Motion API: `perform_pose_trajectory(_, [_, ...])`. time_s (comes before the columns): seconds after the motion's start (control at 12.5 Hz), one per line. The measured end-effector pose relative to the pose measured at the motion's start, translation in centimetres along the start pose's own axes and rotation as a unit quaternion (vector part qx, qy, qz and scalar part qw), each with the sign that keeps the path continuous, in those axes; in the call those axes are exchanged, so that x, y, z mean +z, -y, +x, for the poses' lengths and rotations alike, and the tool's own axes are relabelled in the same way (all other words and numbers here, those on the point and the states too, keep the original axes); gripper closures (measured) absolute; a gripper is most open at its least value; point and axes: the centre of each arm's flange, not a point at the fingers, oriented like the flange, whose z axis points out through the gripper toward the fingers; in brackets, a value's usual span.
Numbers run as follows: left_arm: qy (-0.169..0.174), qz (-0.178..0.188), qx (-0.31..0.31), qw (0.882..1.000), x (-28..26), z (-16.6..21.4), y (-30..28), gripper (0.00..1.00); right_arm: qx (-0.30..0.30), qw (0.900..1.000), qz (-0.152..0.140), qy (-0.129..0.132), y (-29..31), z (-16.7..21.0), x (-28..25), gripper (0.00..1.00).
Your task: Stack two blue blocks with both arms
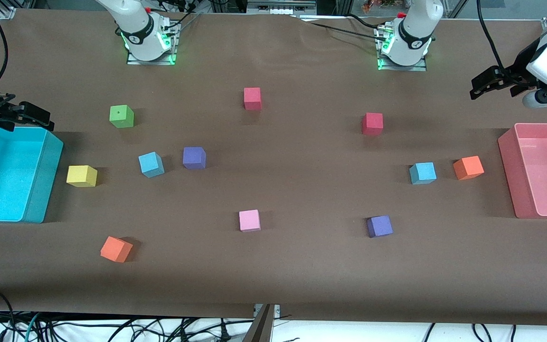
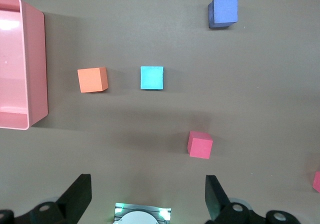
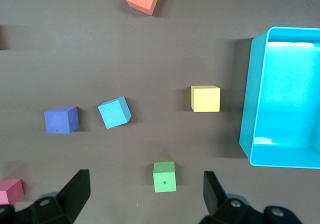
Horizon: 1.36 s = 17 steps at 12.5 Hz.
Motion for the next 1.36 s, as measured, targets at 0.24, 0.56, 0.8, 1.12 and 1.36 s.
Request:
perform_pose_trajectory(0.24, [0.000, -0.001, -0.007, 1.000, 0.1, 0.1, 0.7, 0.00, 0.000, 1.000, 0.000, 0.002, 0.0, 0.1, 0.2, 0.00])
perform_pose_trajectory(0.56, [-0.003, -0.002, -0.010, 1.000, 0.1, 0.3, 1.0, 0.00, -0.003, 1.000, 0.000, 0.005, 0.3, 0.2, 0.4, 0.00])
perform_pose_trajectory(0.8, [-0.003, -0.002, -0.010, 1.000, 0.1, 0.4, 1.0, 0.00, -0.003, 1.000, 0.001, 0.021, 0.4, 0.0, 0.9, 0.00])
perform_pose_trajectory(1.12, [-0.003, -0.002, -0.010, 1.000, 0.2, 0.4, 1.0, 0.00, -0.020, 0.999, 0.001, 0.034, 1.6, -0.1, 1.4, 0.00])
perform_pose_trajectory(1.36, [-0.003, -0.002, -0.010, 1.000, 0.2, 0.4, 1.0, 0.00, -0.066, 0.996, -0.004, 0.053, 6.7, 0.3, 3.4, 0.00])
